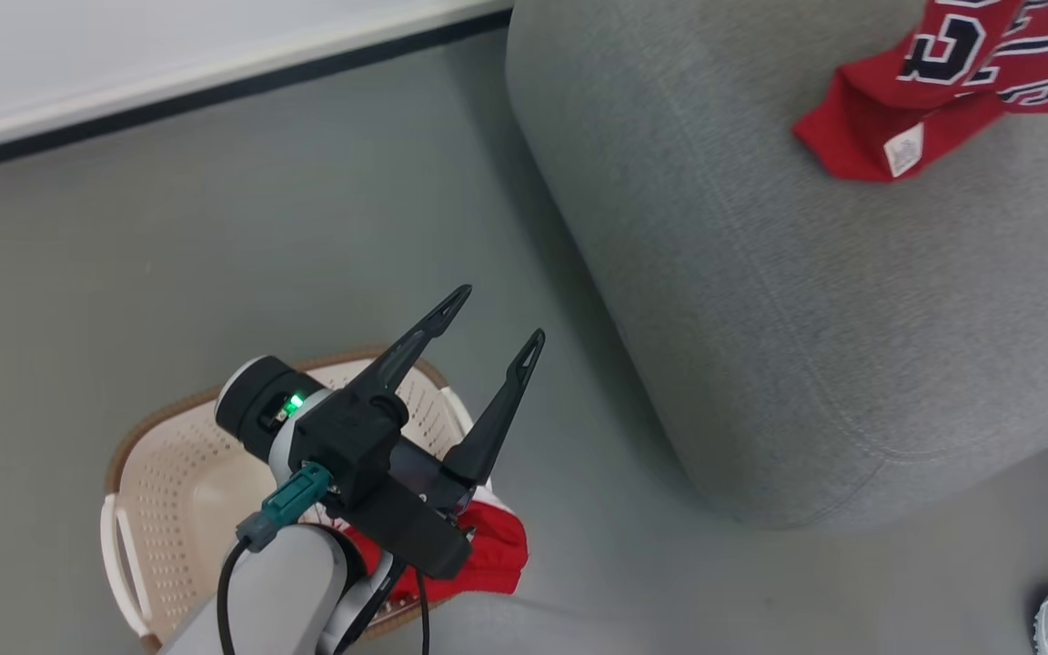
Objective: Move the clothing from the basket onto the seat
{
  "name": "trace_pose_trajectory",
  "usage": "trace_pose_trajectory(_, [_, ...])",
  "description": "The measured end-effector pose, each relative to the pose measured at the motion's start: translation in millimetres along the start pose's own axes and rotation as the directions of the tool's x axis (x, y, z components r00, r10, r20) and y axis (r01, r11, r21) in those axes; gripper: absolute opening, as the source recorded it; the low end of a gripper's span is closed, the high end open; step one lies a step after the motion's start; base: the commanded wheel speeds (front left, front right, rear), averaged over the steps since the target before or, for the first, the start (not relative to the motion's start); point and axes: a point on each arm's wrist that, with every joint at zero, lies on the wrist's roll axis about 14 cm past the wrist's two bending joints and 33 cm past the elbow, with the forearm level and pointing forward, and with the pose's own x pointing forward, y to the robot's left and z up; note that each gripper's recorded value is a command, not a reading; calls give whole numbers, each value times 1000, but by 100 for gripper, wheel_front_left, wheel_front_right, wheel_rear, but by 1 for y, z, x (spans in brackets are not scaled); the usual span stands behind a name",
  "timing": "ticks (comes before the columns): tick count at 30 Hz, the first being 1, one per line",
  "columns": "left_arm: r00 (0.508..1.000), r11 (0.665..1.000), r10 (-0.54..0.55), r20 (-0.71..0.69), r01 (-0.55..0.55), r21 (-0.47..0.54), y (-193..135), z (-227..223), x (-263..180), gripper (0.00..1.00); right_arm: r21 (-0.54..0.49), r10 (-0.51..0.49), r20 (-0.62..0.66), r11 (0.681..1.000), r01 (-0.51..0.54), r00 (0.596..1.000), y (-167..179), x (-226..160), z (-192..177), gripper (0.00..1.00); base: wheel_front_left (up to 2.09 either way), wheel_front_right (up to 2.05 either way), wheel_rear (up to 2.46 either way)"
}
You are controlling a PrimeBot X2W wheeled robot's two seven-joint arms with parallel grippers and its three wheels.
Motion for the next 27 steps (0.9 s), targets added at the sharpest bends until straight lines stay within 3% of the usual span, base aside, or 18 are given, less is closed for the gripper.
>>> trace_pose_trajectory(6, [999, 999, 30, -24, -30, -18, 18, -13, -5, 100, -11, -21, -134, 1000, 20, 991, 14, 7, -63, 0, 0, 0, 0])
trace_pose_trajectory(13, [996, 998, 51, -73, -53, -29, 36, -33, -10, 100, 2, 29, -285, 1000, -30, 958, 57, 0, -134, 0, 0, 0, 0])
trace_pose_trajectory(14, [995, 998, 51, -84, -54, -41, 39, -40, -10, 100, 12, 53, -342, 999, -52, 938, 74, -8, -160, 0, 0, 0, 0])
trace_pose_trajectory(18, [992, 997, 47, -114, -53, -54, 41, -55, -13, 100, 34, 93, -424, 996, -86, 901, 102, -22, -199, 0, 0, 0, 0])
trace_pose_trajectory(27, [991, 997, 37, -128, -45, -63, 43, -64, -10, 100, 59, 144, -544, 989, -134, 826, 129, -60, -247, 0, 0, 0, 0])
